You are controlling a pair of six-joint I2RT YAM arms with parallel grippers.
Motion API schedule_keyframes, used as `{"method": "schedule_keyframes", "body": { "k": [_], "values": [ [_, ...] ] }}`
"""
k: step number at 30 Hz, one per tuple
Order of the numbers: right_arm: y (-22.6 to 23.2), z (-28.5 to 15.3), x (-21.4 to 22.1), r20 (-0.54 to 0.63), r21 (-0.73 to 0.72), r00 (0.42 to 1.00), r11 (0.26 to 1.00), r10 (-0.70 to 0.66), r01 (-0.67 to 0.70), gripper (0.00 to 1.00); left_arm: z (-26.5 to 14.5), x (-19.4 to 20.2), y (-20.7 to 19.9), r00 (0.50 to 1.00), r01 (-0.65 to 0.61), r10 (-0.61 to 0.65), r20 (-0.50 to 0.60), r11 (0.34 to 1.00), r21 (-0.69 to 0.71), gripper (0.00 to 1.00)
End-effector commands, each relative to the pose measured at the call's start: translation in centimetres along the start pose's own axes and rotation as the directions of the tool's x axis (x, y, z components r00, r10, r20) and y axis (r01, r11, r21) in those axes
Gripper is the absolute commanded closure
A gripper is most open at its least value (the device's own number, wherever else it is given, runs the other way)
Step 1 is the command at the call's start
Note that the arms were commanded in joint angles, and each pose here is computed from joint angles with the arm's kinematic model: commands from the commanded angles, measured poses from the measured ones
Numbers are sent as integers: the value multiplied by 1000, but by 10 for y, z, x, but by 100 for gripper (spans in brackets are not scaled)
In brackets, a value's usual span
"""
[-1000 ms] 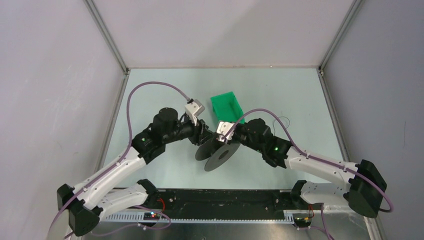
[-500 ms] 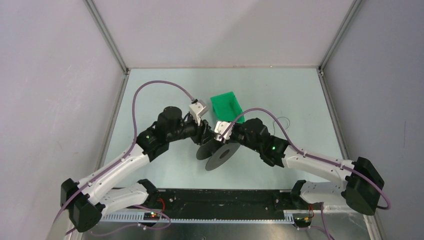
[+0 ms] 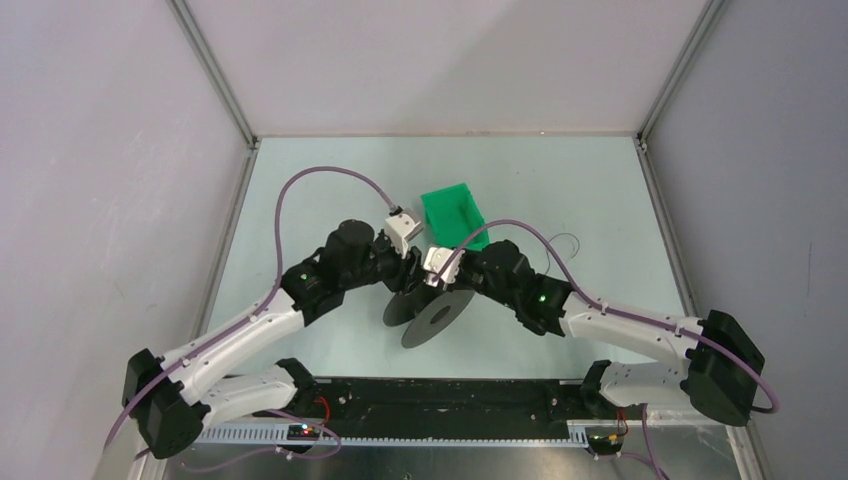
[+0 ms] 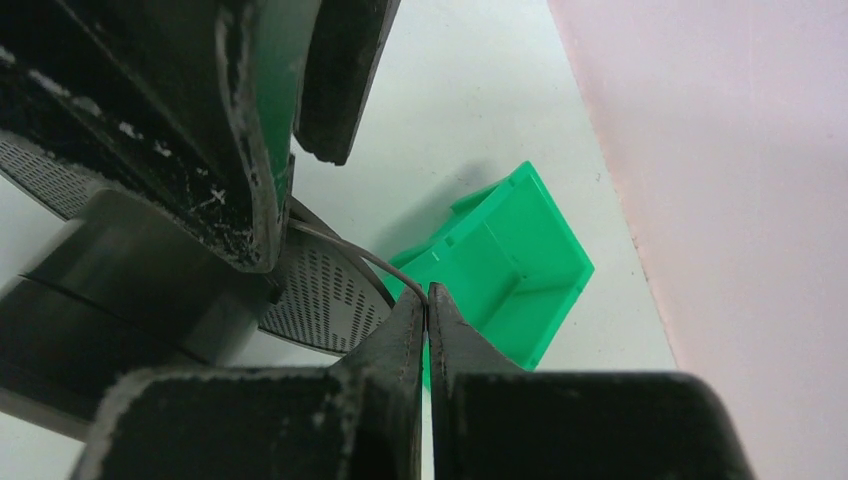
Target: Wrap the cables
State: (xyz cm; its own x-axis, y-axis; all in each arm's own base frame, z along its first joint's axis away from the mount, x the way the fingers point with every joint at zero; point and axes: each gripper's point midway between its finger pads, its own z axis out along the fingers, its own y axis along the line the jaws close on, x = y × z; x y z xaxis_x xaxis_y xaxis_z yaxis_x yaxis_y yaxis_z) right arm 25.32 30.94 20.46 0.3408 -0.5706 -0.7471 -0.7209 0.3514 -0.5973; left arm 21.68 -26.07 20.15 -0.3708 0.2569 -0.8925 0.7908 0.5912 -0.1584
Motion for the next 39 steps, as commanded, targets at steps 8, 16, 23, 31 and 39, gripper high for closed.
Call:
{"method": "schedule_keyframes", "body": {
  "k": [8,16,23,31,39],
  "values": [
    [0,5,-12,17,3,1000,1000,19,-19,100,3,9,5,998,-48,47,-35,998,-48,52],
    [10,6,-9,22,-34,1000,999,12,-11,96,4,26,11,996,-42,35,-76,995,-88,55],
    [14,4,-12,51,-50,999,999,11,-8,95,4,31,10,995,-42,34,-89,995,-92,56],
    [21,7,-7,43,-73,999,997,19,-15,97,5,24,8,996,-35,29,-79,996,-81,55],
    [20,9,-5,29,-53,999,998,39,-37,98,5,13,3,999,-15,12,-53,998,-64,51]
  ]
}}
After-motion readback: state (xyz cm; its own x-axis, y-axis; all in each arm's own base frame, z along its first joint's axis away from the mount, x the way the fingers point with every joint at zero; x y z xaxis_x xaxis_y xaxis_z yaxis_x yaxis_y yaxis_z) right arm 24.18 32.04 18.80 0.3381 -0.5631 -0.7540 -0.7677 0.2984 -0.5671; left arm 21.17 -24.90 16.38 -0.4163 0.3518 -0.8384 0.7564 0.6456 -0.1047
